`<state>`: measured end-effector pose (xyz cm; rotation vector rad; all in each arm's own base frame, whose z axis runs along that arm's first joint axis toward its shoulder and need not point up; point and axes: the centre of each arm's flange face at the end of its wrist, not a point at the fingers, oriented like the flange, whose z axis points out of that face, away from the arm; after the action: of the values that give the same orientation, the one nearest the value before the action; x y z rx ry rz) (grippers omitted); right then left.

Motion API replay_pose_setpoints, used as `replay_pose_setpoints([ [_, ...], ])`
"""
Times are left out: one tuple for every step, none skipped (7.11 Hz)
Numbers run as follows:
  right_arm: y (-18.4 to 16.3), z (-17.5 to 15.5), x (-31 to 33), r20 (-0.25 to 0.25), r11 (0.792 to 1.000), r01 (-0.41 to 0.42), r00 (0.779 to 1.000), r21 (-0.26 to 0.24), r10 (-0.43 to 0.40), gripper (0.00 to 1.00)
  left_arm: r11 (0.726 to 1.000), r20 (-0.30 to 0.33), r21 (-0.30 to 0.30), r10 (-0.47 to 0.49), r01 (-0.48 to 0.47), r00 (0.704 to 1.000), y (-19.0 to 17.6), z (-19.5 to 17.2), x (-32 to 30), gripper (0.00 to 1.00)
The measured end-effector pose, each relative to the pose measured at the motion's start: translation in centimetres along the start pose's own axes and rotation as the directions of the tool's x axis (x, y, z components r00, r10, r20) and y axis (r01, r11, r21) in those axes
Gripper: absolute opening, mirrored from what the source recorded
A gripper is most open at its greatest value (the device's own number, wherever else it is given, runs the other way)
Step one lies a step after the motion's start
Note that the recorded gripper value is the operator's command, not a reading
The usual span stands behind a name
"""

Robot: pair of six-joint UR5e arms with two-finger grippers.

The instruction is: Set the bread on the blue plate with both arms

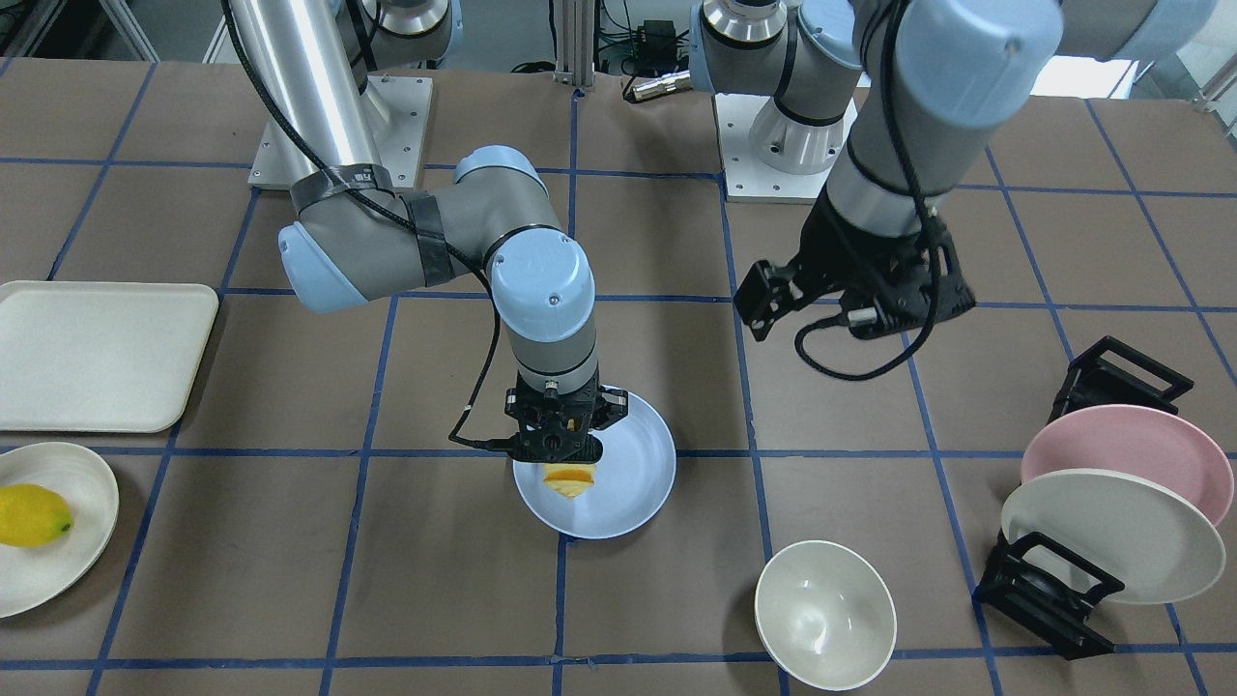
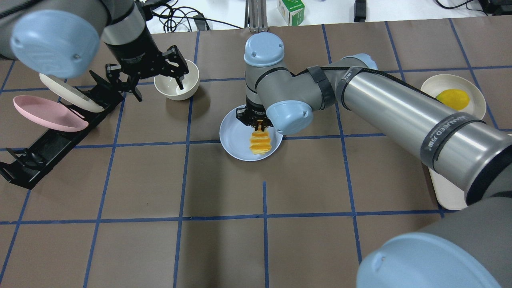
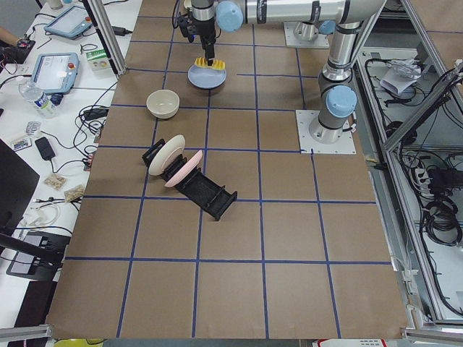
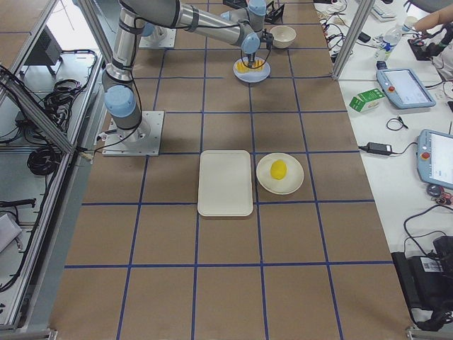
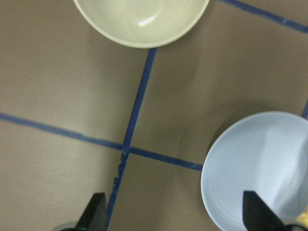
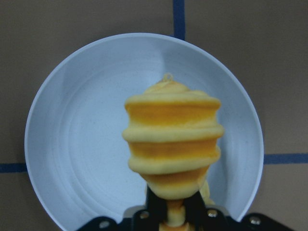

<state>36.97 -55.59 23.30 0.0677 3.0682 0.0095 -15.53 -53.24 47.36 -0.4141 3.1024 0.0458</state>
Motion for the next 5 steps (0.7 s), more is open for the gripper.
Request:
replay_pose_setpoints([
  [-0.2,0.6,-0.1,0.003,1.0,0.0,1.0,0.003,0.0,1.0,0.998,0.027,0.019,0.056,-0.057,0.998,1.5,-2.6,-0.8,1.0],
  [-0.2,0.7,-0.1,0.004,1.0,0.0,1.0,0.004,0.0,1.0,0.993,0.048,0.03,0.11,-0.111,0.993,2.4,-3.7,-1.3,1.0],
  [-0.2,0.4,-0.1,0.004,1.0,-0.001,1.0,0.007,0.001,1.0,0.99,0.06,0.026,0.139,-0.141,0.988,2.9,-3.8,-1.5,1.0],
  [-0.2,0.0,0.0,0.004,1.0,-0.002,1.0,0.012,0.002,1.0,0.988,0.063,0.014,0.154,-0.155,0.986,3.0,-3.2,-1.6,1.0],
  [-0.3,-0.9,0.4,0.003,1.0,-0.005,1.0,0.015,0.005,1.0,0.987,0.062,0.003,0.16,-0.161,0.985,3.2,-2.6,-1.6,1.0],
])
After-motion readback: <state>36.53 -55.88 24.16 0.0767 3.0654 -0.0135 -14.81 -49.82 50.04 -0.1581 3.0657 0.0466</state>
